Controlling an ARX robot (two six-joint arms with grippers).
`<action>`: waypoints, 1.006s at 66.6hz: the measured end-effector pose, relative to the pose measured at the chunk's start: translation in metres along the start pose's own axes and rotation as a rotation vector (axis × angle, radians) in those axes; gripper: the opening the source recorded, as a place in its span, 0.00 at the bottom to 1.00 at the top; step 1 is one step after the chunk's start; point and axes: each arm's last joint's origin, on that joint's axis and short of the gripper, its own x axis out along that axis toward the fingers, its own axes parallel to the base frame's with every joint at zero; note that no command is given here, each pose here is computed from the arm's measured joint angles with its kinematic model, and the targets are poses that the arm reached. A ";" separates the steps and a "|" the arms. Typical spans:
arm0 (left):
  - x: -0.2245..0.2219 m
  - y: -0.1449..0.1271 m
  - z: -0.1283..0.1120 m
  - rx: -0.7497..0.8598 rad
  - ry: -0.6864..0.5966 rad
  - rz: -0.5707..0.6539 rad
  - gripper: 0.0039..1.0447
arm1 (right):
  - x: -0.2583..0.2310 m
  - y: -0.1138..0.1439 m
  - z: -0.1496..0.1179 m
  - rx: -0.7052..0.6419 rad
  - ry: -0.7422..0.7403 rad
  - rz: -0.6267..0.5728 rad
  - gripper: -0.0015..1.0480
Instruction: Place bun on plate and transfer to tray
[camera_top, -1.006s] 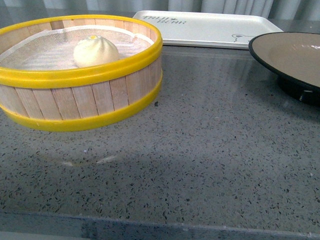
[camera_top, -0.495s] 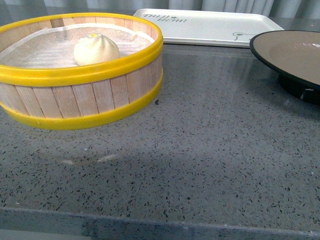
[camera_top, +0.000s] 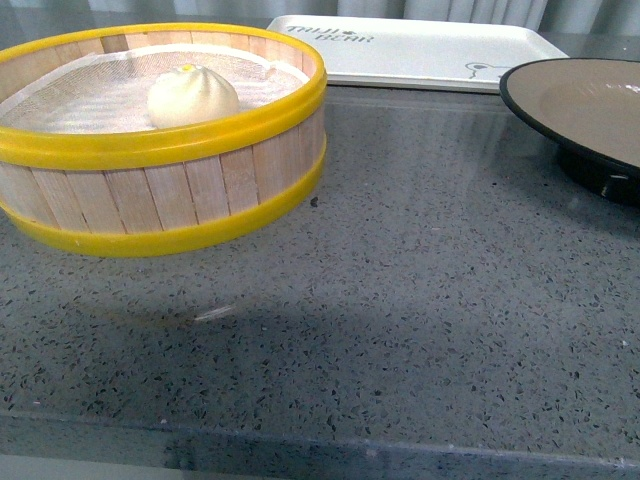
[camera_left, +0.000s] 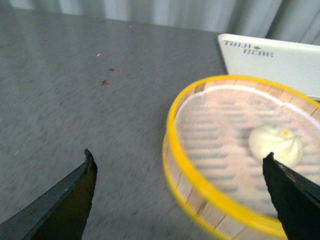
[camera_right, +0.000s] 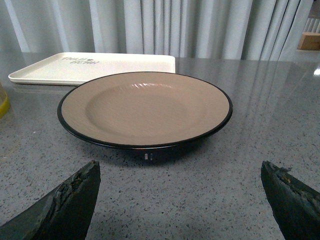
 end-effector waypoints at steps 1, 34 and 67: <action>0.005 -0.004 0.004 0.002 0.000 -0.014 0.94 | 0.000 0.000 0.000 0.000 0.000 0.000 0.91; 0.104 -0.086 0.043 0.181 0.187 -0.255 0.94 | 0.000 0.000 0.000 0.000 0.000 0.000 0.91; 0.119 -0.093 0.028 0.299 0.320 -0.247 0.94 | 0.000 0.000 0.000 0.000 0.000 0.000 0.91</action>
